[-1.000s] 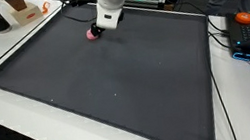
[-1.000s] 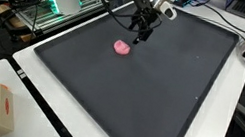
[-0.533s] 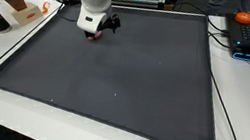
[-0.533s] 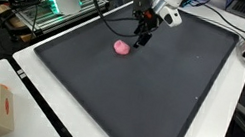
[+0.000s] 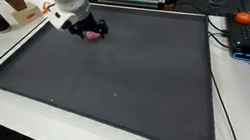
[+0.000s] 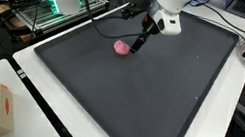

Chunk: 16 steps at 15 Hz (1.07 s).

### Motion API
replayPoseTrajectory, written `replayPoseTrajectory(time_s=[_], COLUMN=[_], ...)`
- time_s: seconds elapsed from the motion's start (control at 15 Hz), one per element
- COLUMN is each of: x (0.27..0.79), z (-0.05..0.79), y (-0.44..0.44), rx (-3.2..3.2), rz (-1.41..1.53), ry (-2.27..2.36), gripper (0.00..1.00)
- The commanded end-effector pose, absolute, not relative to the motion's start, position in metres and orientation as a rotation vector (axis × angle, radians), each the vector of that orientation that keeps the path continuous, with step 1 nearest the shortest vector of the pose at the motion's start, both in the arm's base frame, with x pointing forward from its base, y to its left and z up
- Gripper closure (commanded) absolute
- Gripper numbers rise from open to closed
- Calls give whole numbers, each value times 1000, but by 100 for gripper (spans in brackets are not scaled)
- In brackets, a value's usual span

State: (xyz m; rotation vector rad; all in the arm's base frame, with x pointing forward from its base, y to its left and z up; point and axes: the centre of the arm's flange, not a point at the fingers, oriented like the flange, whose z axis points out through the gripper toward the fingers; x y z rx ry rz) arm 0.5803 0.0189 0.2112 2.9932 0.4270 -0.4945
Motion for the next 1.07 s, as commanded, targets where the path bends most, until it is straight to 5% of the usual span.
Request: replayPoseTrajectory(time_s=[0.0,1.0], x=[588,557], z=[209,216], y=[-10,-118], rx=[3049,3007], rz=[-493,-500], ry=[126,-1089], gripper=[0,0])
